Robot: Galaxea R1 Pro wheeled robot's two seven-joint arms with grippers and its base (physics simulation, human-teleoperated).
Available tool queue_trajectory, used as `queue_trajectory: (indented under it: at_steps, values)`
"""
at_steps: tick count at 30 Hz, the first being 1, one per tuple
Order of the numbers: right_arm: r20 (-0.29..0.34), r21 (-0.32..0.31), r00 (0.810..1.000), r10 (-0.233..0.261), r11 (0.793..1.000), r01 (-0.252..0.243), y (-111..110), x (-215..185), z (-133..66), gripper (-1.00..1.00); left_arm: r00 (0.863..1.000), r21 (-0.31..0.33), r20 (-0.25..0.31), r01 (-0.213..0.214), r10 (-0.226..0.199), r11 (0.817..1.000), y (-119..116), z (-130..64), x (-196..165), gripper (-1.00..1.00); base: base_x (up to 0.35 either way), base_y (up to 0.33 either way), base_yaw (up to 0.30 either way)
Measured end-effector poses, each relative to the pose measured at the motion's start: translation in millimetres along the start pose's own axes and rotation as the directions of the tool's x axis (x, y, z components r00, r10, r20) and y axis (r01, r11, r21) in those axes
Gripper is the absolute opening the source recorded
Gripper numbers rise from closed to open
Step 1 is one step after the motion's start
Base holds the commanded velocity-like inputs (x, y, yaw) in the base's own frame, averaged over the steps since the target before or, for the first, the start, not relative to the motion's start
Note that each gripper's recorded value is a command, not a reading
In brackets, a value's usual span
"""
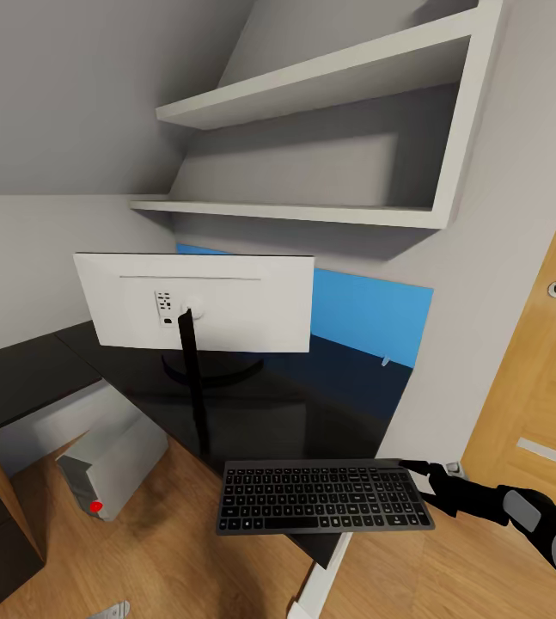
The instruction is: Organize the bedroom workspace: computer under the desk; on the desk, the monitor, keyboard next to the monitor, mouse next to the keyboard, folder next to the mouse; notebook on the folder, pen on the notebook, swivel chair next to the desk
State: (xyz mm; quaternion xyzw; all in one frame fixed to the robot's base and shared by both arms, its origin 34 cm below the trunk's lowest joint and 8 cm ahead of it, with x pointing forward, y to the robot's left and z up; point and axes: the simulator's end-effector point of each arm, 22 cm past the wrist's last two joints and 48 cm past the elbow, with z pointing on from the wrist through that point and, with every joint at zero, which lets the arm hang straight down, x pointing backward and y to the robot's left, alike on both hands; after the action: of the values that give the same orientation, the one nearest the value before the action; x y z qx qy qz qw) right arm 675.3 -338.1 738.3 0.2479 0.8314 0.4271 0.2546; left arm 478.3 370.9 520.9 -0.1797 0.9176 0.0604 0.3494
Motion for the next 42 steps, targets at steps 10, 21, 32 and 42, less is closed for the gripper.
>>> queue_trajectory:
  at_steps: [10,21,32,42]
  values:
    - [-0.004,0.003,1.0,0.001,1.0,-0.001,-7.7,3.0,4.1,1.0,1.0,0.001,0.0,0.001,-0.001,1.0,-0.4,6.1,6.2,1.0,0.0,0.0,0.0]
    - [-0.008,0.007,1.0,-0.003,1.0,0.003,-17.6,6.8,9.2,1.0,1.0,0.002,0.0,0.0,0.0,1.0,-0.5,13.6,13.7,1.0,0.0,0.0,0.0]
    - [-0.035,0.024,0.999,-0.022,0.999,0.023,-20.7,13.9,11.4,1.0,1.0,0.002,0.0,0.0,0.0,1.0,-0.5,13.6,13.8,1.0,0.0,0.0,0.0]
    - [-0.083,0.024,0.996,-0.024,0.999,0.026,-16.4,31.5,23.3,1.0,1.0,0.002,0.0,-0.001,0.001,1.0,-0.6,13.6,13.8,1.0,0.0,0.0,0.0]
